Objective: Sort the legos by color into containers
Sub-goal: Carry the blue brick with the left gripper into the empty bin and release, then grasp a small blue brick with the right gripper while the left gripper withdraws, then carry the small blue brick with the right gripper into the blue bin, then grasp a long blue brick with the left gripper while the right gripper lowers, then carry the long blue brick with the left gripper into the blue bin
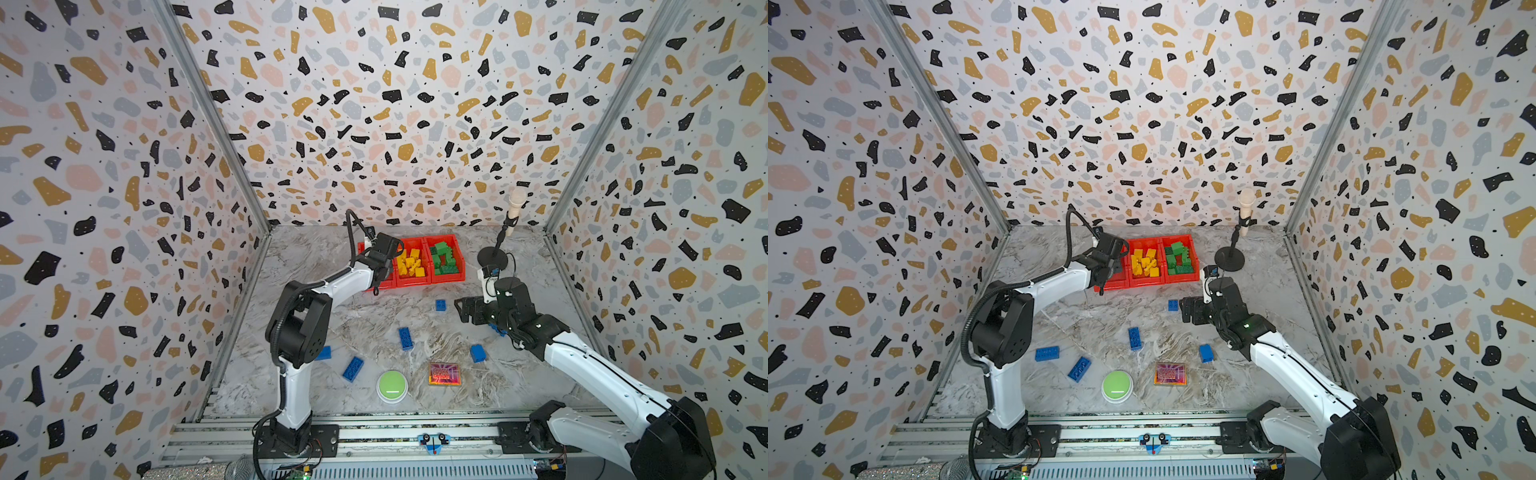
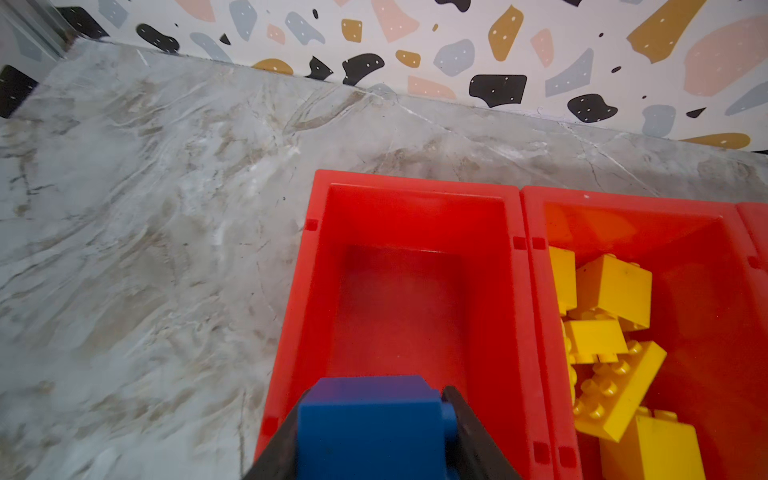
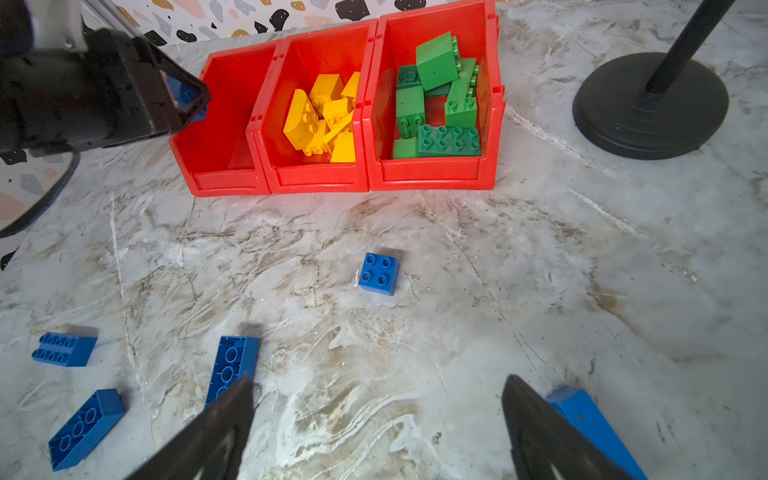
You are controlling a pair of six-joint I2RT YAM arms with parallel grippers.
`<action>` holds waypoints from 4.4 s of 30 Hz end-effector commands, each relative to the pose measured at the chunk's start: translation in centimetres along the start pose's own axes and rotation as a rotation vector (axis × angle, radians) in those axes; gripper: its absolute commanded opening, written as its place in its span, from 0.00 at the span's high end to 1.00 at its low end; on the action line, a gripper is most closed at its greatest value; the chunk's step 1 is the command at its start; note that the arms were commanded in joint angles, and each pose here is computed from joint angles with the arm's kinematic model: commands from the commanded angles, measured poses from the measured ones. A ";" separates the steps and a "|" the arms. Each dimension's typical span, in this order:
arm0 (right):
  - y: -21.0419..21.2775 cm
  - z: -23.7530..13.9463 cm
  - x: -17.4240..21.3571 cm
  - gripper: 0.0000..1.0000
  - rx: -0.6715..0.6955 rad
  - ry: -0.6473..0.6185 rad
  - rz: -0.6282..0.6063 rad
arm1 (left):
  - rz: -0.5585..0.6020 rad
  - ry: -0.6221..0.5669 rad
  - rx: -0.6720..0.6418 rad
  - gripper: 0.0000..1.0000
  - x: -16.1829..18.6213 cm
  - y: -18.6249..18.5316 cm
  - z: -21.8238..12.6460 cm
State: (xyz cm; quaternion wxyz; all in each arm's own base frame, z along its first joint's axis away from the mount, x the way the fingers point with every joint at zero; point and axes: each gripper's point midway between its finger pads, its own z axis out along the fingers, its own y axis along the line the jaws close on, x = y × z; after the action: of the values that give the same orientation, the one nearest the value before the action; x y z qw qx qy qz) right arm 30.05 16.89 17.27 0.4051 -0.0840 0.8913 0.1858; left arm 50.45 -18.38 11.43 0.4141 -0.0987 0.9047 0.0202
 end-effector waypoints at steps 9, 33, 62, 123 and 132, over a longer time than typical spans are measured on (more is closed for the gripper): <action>0.6 4.1 3.2 0.28 -0.035 0.140 0.030 | -0.082 -0.100 0.231 0.00 -3.6 -2.0 -4.4; 0.3 14.2 5.1 0.42 0.198 0.301 -0.017 | -0.227 -0.237 0.219 0.00 9.7 14.8 -17.2; 12.5 16.0 -4.2 0.74 0.012 0.186 -0.199 | -0.215 -0.176 0.293 0.00 12.2 13.8 -16.4; 2.4 -0.4 -5.7 0.01 0.017 -0.110 -0.088 | 0.154 0.236 0.239 0.61 23.1 -4.7 -12.1; 1.9 -0.7 -5.4 0.01 0.037 -0.095 -0.082 | 0.202 0.123 0.165 0.87 16.0 -3.6 -11.8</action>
State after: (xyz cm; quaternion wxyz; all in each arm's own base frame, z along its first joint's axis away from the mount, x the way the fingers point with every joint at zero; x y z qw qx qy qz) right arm 32.67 18.80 21.37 0.4498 -0.1133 0.8723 0.1550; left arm 29.37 -27.50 4.01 0.3252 0.0319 0.9443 -0.0398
